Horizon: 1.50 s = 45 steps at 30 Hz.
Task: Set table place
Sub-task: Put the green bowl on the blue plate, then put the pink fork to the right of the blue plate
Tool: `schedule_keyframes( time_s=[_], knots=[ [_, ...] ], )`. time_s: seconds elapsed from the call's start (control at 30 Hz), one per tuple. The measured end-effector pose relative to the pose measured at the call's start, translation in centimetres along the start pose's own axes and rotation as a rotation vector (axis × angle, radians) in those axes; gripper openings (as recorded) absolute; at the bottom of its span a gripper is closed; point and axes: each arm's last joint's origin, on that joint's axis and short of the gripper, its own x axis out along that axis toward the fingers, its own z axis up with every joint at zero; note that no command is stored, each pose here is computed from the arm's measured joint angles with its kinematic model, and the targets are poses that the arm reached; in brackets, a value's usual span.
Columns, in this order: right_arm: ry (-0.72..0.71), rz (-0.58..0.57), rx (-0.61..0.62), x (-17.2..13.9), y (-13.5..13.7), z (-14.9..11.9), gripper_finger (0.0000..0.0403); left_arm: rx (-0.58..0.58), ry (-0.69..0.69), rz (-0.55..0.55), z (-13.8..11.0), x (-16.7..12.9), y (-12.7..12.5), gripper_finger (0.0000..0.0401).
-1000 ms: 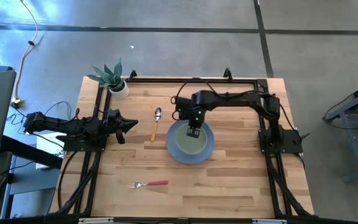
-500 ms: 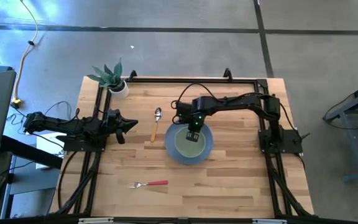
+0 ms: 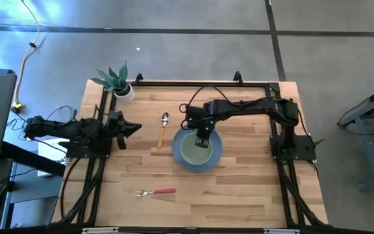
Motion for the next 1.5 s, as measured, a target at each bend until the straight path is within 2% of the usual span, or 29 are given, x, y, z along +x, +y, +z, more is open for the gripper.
schedule_keyframes(
  time_s=[0.13,0.23,0.37,0.47,0.57,0.63,0.8,0.9,1.03,1.23,1.37,1.5],
  knots=[
    [-0.066,-0.015,0.005,-2.6,0.2,-0.4,0.0096,0.084,0.056,0.027,4.3,-0.7,-1.8,0.0001],
    [-0.129,-0.035,0.018,-4.9,0.4,-0.8,0.0103,0.163,0.184,0.067,7.4,-0.3,-3.6,0.0001],
    [-0.214,-0.082,0.032,-8.1,0.5,-1.7,0.0103,0.284,0.468,0.125,9.9,2.7,-6.6,0.0001],
    [-0.276,-0.116,0.051,-10.4,0.6,-2.6,0.0103,0.371,0.708,0.158,10.2,6.2,-8.7,0.0001],
    [-0.323,-0.145,0.065,-12.6,0.7,-3.7,0.0103,0.427,0.914,0.135,9.3,10.0,-10.4,0.0001],
    [-0.34,-0.168,0.068,-14.0,0.7,-4.7,0.0103,0.471,1.052,0.059,7.8,12.0,-11.8,0.0001],
    [-0.35,-0.225,0.077,-16.7,0.6,-7.1,0.0103,0.551,1.271,-0.052,3.5,15.1,-15.0,0.0004],
    [-0.346,-0.243,0.079,-17.8,0.6,-8.4,0.0103,0.582,1.327,-0.099,1.0,15.7,-16.7,0.0026],
    [-0.354,-0.266,0.077,-18.8,0.5,-9.5,0.0103,0.609,1.364,-0.112,-1.9,15.8,-18.3,0.0079],
    [-0.346,-0.272,0.064,-19.4,0.5,-10.3,0.0103,0.627,1.346,-0.168,-4.4,15.3,-20.4,0.0154],
    [-0.329,-0.276,0.056,-19.4,0.5,-10.4,0.0103,0.591,1.325,-0.175,-5.7,15.1,-21.6,0.0179],
    [-0.315,-0.28,0.038,-19.3,0.5,-10.5,0.0103,0.586,1.401,-0.098,-7.6,14.7,-21.5,0.0185]
  ],
)
